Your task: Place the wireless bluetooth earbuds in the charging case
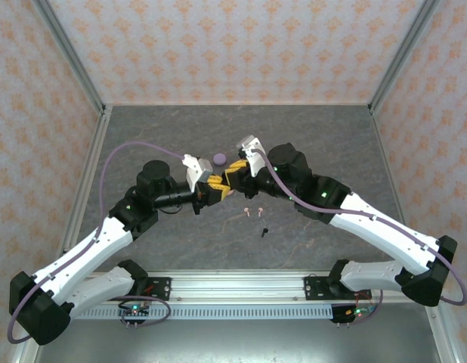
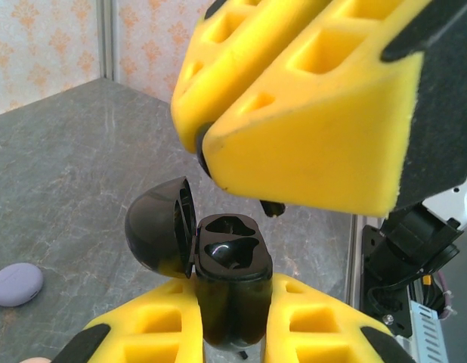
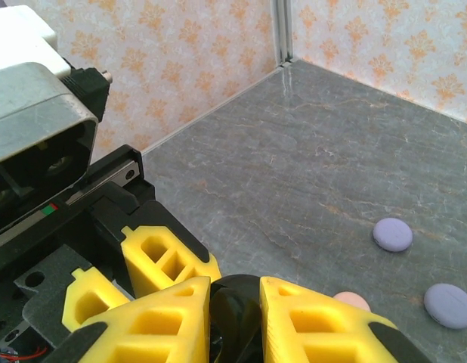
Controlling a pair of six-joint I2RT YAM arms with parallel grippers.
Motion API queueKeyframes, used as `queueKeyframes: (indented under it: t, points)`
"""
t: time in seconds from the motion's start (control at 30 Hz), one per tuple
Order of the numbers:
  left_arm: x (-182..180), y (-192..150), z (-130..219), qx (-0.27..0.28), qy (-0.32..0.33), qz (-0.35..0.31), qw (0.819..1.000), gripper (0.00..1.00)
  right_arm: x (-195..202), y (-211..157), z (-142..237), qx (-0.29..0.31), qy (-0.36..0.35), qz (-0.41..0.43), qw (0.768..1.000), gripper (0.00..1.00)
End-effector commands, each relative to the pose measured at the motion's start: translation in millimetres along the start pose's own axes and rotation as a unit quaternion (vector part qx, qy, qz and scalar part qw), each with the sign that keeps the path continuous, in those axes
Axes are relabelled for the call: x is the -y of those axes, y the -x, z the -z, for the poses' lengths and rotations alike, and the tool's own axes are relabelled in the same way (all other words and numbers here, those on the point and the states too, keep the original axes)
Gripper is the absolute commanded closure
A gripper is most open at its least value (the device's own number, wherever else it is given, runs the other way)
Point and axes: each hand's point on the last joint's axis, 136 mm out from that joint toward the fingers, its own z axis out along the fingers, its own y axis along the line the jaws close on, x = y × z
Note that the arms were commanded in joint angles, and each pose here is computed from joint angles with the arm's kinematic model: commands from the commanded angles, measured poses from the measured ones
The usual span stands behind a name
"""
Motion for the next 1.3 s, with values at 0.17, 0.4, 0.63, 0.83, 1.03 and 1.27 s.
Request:
queueKeyframes:
  t: [0.17, 0.4, 0.63, 0.83, 1.03, 1.27]
  points:
    - [9.9, 22.2, 0.4, 0.037, -0.021, 0.009, 0.999, 1.00, 1.5, 2.7, 0.5, 0.019, -0.007, 0.005, 1.000, 0.79]
    - [10.8, 22.8, 0.3, 0.038, -0.024, 0.013, 0.999, 1.00, 2.7, 2.9, -0.4, 0.023, -0.010, 0.003, 1.000, 0.79]
    - [8.9, 19.7, -2.6, 0.034, -0.025, 0.023, 0.999, 1.00, 4.2, 12.3, 4.2, 0.040, -0.016, 0.006, 0.999, 0.79]
    - [8.6, 20.3, -3.9, 0.036, -0.027, 0.035, 0.998, 1.00, 4.4, 14.4, 2.9, 0.042, -0.018, 0.010, 0.999, 0.79]
    - [9.0, 22.4, -4.3, 0.040, -0.030, 0.043, 0.998, 1.00, 7.1, 12.9, 1.0, 0.042, -0.024, 0.011, 0.999, 0.79]
    - [11.0, 30.2, -3.3, 0.056, -0.036, 0.050, 0.997, 1.00, 7.4, 10.1, 0.1, 0.040, -0.024, 0.011, 0.999, 0.79]
